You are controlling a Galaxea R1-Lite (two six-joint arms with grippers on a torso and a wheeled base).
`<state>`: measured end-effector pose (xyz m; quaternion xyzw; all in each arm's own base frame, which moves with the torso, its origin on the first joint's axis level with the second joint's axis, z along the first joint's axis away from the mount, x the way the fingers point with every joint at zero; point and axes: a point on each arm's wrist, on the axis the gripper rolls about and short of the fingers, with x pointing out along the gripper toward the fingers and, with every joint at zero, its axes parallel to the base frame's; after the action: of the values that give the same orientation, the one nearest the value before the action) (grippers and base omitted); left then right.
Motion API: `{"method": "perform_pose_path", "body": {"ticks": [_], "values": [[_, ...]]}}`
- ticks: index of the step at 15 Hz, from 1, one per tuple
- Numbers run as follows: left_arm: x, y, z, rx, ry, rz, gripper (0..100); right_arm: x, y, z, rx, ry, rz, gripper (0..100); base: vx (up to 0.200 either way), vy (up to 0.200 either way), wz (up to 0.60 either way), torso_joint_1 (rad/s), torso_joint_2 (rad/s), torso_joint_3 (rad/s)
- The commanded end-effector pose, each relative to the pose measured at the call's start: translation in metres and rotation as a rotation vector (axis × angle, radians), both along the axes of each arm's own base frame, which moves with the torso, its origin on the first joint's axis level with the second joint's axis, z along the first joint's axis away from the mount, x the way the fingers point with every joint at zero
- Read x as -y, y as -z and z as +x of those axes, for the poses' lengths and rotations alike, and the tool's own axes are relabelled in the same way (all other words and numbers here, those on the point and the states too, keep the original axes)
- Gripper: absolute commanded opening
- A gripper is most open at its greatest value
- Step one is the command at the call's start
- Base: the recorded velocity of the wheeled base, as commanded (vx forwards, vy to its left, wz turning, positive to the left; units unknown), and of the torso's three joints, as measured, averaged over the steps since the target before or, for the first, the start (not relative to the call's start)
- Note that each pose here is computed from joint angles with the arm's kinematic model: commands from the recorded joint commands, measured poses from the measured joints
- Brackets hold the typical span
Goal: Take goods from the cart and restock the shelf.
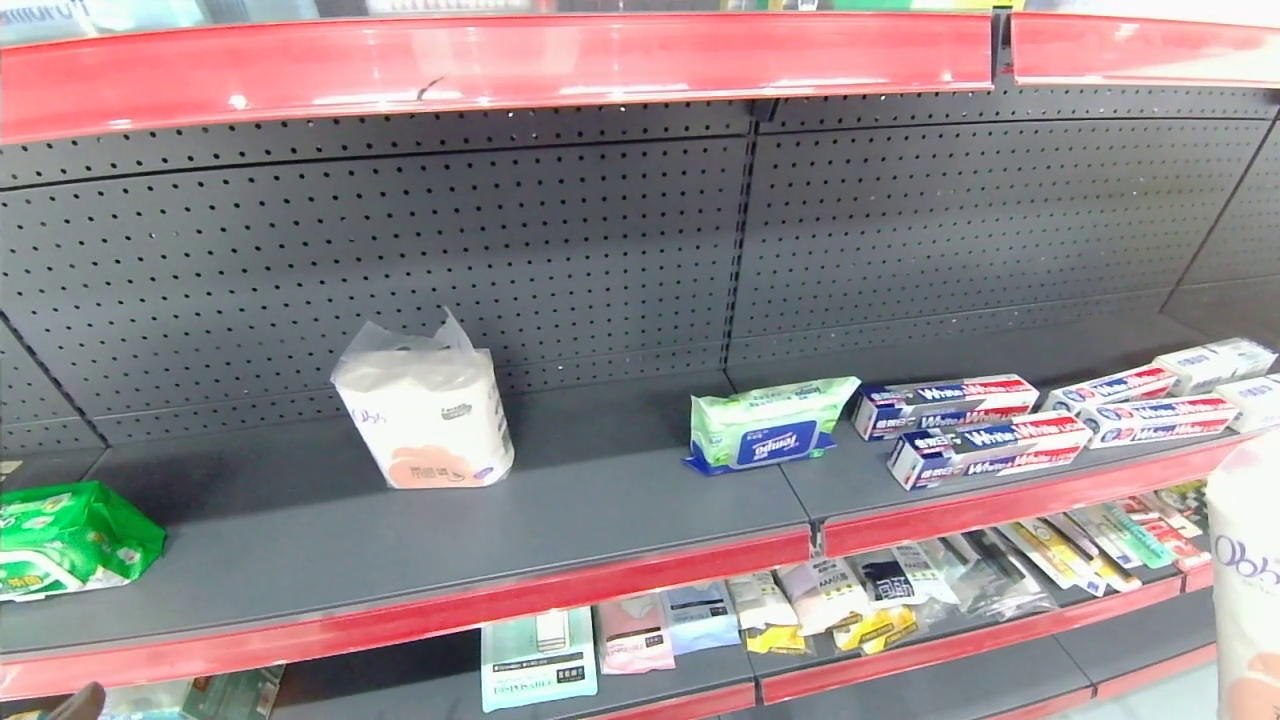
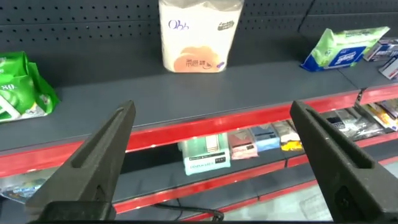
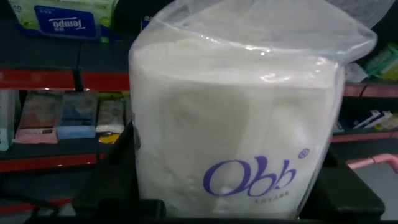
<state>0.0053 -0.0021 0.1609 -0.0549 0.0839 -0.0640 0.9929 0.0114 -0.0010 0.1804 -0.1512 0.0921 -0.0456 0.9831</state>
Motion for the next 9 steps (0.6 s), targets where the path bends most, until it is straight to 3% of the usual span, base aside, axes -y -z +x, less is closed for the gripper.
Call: {"method": "perform_pose_path", "body": {"ticks": [1,2,6,9], "values": [[0.002,-0.006,0.030,-0.090,-0.001,0.006,100,0.000,0.005,0.001,-0.014,-0.005,0.004,0,0.000,0.000,0.60,-0.002,0.00,-0.002],[0.002,-0.008,0.037,-0.092,-0.001,0.006,100,0.000,0.006,0.001,-0.017,-0.006,0.004,0,0.000,0.000,0.60,-0.002,-0.01,0.002],[0.004,-0.011,0.079,-0.139,-0.002,0.009,100,0.000,0.009,0.001,-0.025,-0.008,0.005,0,0.000,0.000,0.00,0.000,0.00,0.000],[0.006,-0.004,0.123,-0.253,-0.004,0.013,100,0.000,0.010,0.002,-0.030,-0.006,0.023,0,0.000,0.000,0.00,0.000,0.00,0.000]]}}
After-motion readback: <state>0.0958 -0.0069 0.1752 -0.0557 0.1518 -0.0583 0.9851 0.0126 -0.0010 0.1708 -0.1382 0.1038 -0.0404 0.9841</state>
